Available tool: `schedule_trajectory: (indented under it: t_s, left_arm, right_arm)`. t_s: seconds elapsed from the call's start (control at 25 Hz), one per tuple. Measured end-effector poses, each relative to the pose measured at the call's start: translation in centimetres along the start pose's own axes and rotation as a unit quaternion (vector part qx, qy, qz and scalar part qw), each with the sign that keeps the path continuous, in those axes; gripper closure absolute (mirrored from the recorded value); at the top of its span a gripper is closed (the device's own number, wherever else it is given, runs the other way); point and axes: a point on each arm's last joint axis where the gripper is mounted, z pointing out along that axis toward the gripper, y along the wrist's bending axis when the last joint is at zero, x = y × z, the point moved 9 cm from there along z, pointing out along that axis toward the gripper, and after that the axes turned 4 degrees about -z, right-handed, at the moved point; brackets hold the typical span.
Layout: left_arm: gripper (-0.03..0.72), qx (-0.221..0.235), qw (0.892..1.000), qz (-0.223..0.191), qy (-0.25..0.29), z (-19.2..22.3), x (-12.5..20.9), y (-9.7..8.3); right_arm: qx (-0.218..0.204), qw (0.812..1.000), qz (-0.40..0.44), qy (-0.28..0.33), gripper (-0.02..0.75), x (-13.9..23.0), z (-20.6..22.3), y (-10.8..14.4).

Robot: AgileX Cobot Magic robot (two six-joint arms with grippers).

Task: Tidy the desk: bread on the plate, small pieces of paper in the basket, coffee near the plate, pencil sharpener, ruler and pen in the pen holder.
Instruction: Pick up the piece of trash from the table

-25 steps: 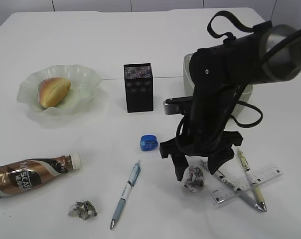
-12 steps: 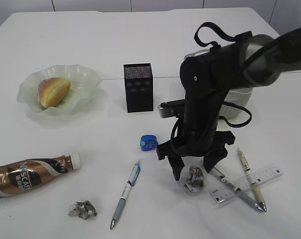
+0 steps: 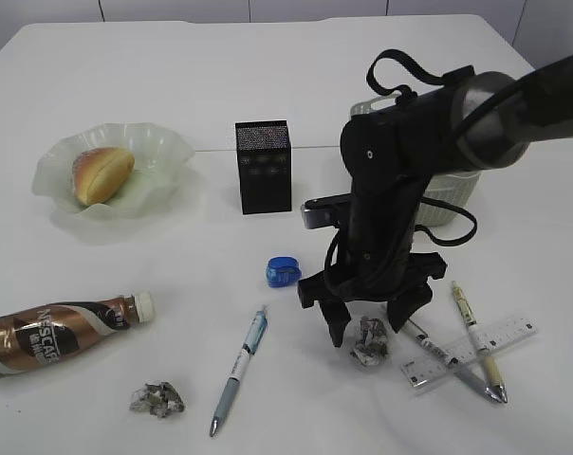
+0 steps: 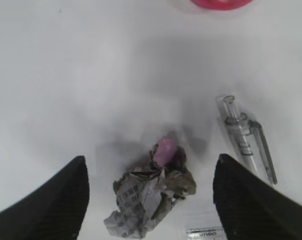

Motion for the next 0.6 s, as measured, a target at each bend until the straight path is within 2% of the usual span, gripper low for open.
schedule_trajectory:
  t_s: [0.6]
  left_arm:
    - [0.129,0.0,1.0,0.0,0.0,0.0,0.0,0.0]
  right_arm:
    - [-0.004,1.0,-0.006,0.01,0.173,0.13,0.87,0.14]
